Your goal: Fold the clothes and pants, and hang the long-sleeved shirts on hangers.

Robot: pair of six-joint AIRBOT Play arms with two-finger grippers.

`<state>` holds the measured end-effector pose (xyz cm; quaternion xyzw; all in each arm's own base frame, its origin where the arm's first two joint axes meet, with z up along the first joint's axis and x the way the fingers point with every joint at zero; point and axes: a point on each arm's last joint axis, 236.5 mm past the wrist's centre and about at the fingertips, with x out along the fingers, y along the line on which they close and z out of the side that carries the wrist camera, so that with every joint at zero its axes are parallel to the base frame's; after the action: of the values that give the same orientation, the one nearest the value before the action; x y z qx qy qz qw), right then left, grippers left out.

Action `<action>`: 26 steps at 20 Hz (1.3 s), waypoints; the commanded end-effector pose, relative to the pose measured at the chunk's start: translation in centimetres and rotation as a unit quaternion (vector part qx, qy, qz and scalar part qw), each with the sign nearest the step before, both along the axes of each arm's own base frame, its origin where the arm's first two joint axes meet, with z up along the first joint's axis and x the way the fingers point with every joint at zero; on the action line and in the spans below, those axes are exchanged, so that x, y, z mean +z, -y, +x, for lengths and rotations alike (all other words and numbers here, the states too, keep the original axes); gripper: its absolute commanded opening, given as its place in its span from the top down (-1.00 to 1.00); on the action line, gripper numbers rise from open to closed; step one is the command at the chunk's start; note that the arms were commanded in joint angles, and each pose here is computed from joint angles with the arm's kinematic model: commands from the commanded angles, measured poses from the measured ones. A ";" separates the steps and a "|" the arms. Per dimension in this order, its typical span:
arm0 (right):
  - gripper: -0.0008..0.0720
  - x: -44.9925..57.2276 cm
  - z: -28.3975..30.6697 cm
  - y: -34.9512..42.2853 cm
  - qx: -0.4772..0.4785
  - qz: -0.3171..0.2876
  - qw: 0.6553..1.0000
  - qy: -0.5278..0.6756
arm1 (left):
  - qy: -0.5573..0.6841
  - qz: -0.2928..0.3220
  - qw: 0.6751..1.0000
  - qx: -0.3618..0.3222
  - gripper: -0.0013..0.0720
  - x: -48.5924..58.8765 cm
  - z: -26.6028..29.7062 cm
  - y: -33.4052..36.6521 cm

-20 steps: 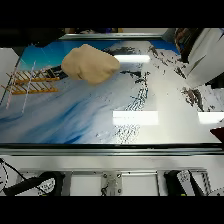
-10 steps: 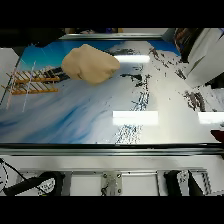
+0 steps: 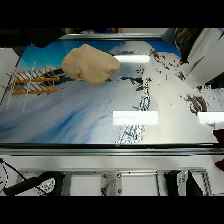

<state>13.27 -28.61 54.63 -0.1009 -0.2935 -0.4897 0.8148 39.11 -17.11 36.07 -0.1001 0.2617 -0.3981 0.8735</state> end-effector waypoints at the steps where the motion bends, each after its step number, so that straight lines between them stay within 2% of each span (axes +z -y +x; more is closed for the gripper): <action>1: -0.70 3.8 4.1 -9.2 0.148 -0.134 0.980 -0.024 | 0.002 0.002 1.000 0.000 0.89 0.0 0.1 0.0; 3: -0.69 3.6 7.6 -16.4 0.327 -0.184 0.926 -0.034 | 0.002 0.002 1.000 -0.001 0.89 0.0 0.0 0.0; 5: -0.67 0.0 11.4 -21.2 0.470 -0.167 0.861 -0.096 | 0.001 0.003 1.000 -0.001 0.89 -0.1 0.0 0.0; 8: -0.67 -7.9 17.3 -26.9 0.567 -0.128 0.777 -0.242 | -0.013 0.001 1.000 0.000 0.89 -1.0 -0.1 0.0; 10: -0.67 -12.9 19.6 -32.9 0.636 -0.115 0.694 -0.317 | -0.040 -0.004 0.999 0.005 0.89 -3.0 -0.3 -0.1; 14: -0.61 -21.1 19.7 -46.1 0.743 -0.127 0.510 -0.414 | -0.092 -0.019 0.995 0.030 0.89 -7.5 -0.8 -0.4; 18: -0.61 -27.3 17.9 -55.8 0.802 -0.117 0.364 -0.458 | -0.134 -0.023 0.990 0.037 0.89 -11.1 -2.2 -0.4; 22: -0.61 -31.9 17.0 -60.7 0.820 -0.100 0.284 -0.486 | -0.165 -0.022 0.985 0.038 0.89 -13.6 -3.7 -0.4; 26: -0.59 -34.1 16.9 -62.3 0.824 -0.088 0.254 -0.499 | -0.173 -0.022 0.984 0.036 0.89 -14.3 -4.3 -0.3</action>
<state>30.77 31.97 22.57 -0.1030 0.1804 0.6062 0.7677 35.32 -16.77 22.56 -0.1938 0.3890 -0.3495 0.8300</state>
